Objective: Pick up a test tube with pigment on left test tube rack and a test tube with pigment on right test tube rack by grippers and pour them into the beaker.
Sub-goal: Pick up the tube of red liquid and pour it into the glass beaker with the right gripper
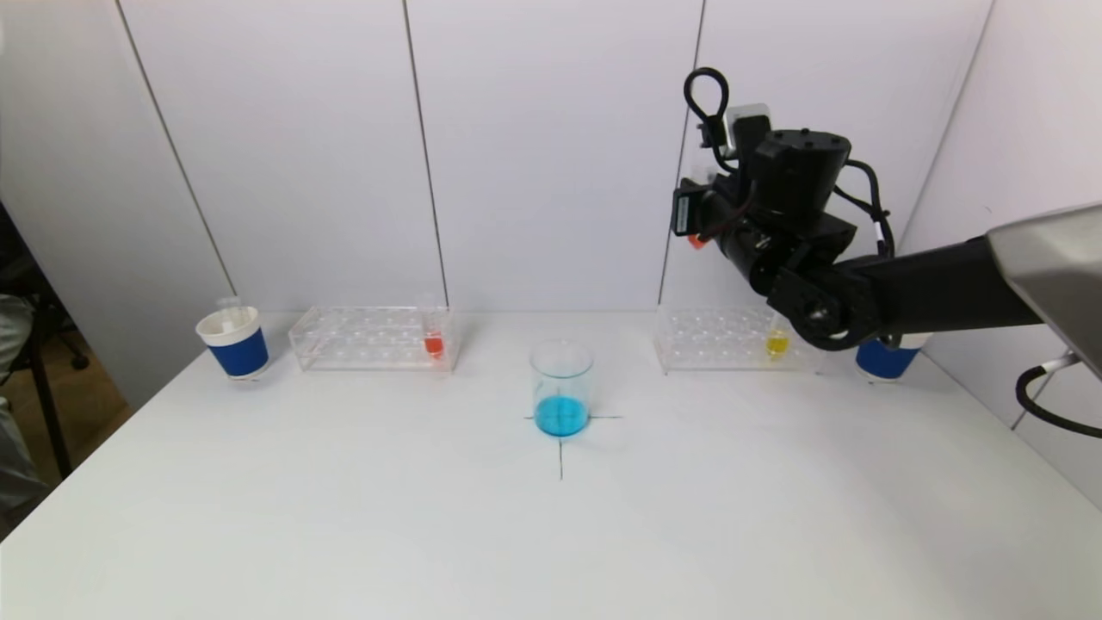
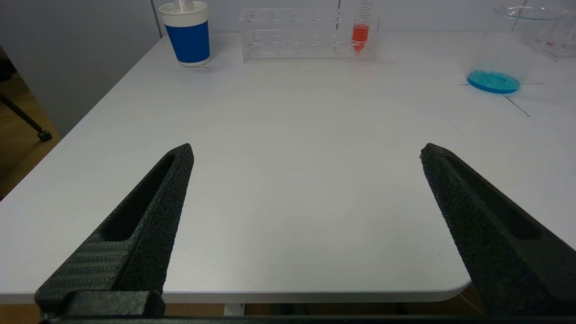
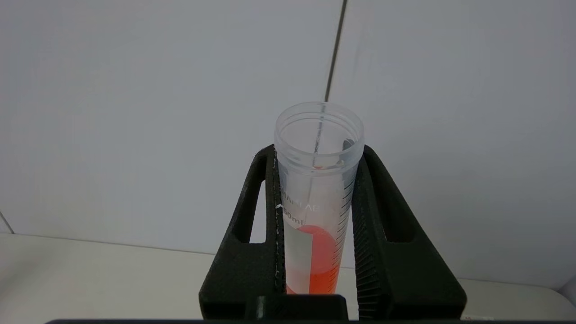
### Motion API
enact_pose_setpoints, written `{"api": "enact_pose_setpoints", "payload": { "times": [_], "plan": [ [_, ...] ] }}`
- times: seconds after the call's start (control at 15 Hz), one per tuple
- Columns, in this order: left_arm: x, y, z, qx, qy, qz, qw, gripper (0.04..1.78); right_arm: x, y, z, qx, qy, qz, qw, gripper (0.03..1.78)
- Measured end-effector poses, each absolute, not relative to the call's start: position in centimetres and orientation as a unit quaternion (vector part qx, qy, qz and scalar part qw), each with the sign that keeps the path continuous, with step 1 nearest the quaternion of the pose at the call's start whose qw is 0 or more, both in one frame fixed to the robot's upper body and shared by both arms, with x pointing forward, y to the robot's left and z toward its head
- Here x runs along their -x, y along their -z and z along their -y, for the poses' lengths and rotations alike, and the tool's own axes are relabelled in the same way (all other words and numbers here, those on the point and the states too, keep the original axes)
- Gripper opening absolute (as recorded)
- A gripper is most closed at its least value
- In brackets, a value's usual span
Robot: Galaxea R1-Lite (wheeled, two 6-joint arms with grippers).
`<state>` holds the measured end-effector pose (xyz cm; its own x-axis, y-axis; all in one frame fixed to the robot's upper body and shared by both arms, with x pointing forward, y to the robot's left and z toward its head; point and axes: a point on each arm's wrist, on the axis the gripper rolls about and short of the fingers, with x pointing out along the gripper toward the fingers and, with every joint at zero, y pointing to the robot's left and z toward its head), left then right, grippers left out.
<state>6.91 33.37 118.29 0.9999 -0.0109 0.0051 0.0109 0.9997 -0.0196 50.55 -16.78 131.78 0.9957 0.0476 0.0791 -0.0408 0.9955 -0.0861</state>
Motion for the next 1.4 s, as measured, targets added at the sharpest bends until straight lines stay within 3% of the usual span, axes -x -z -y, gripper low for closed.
{"api": "enact_pose_setpoints", "payload": {
  "times": [0.33, 0.8, 1.07, 1.4],
  "plan": [
    [-6.9, -118.3, -33.4, 0.010, 0.005, 0.002, 1.000, 1.76, -49.6, -133.9, 14.8, 0.073, -0.135, 0.005, 0.988, 0.48],
    [-6.9, -118.3, -33.4, 0.010, 0.005, 0.002, 1.000, 1.76, -48.3, -135.8, 13.1, 0.142, -0.311, -0.010, 0.940, 0.48],
    [-6.9, -118.3, -33.4, 0.010, 0.005, 0.002, 1.000, 1.76, -48.8, -135.4, 12.9, 0.175, -0.395, 0.011, 0.902, 0.48],
    [-6.9, -118.3, -33.4, 0.010, 0.005, 0.002, 1.000, 1.76, -51.1, -132.6, 13.5, 0.269, -0.470, 0.061, 0.839, 0.48]
  ]
}}
